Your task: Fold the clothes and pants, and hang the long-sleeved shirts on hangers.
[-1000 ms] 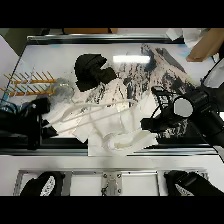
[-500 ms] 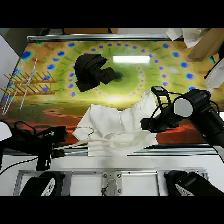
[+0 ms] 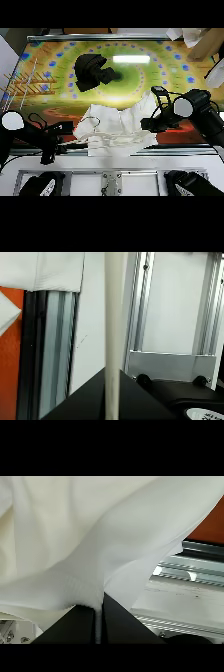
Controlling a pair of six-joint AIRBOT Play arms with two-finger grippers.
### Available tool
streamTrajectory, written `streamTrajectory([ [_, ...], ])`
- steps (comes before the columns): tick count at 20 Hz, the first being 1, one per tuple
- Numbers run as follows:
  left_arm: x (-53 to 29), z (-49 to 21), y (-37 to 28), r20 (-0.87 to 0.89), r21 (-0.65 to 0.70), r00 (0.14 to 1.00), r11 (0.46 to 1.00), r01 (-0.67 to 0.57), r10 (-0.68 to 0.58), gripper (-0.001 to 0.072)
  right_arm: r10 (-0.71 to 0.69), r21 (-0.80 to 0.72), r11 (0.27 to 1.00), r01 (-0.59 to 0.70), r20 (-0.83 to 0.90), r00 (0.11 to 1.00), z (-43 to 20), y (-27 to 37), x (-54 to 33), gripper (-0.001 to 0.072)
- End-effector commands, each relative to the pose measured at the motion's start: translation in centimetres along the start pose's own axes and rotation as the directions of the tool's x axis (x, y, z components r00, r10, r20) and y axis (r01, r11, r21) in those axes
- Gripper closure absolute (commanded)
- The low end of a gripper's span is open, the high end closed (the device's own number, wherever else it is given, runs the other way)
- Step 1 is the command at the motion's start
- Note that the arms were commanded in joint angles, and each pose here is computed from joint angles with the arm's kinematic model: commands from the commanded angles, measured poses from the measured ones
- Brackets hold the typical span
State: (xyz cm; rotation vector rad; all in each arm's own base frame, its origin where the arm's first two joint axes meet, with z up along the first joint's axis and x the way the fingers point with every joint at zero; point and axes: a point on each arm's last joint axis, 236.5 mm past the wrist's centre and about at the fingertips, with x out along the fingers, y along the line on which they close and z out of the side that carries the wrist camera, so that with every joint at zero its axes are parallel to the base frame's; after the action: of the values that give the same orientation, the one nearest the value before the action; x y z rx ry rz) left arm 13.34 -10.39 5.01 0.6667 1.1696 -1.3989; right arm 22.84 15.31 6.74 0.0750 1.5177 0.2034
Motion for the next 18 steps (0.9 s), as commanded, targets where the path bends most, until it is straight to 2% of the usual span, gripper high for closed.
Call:
streamTrajectory([
  [1,-1.3,0.8,-0.3,0.023,0.034,0.998,0.998,-0.059,0.058,0.0691,0.000,-0.001,1.000,0.000,-0.001,1.000,0.0,0.0,0.0,0.0675],
  [6,-2.1,1.3,-0.8,0.054,0.061,0.990,0.989,-0.132,0.128,0.0691,0.000,-0.001,1.000,0.000,-0.001,1.000,0.0,0.0,0.0,0.0674],
  [14,-1.2,0.7,0.4,0.031,-0.001,0.998,0.998,-0.057,0.057,0.0692,0.000,-0.001,1.000,0.000,-0.002,1.000,0.0,0.0,0.0,0.0675],
  [18,-1.8,-0.2,1.4,0.047,-0.076,0.995,0.994,-0.085,0.088,0.0692,0.000,-0.001,1.000,0.000,-0.001,1.000,0.0,0.0,0.0,0.0675],
])
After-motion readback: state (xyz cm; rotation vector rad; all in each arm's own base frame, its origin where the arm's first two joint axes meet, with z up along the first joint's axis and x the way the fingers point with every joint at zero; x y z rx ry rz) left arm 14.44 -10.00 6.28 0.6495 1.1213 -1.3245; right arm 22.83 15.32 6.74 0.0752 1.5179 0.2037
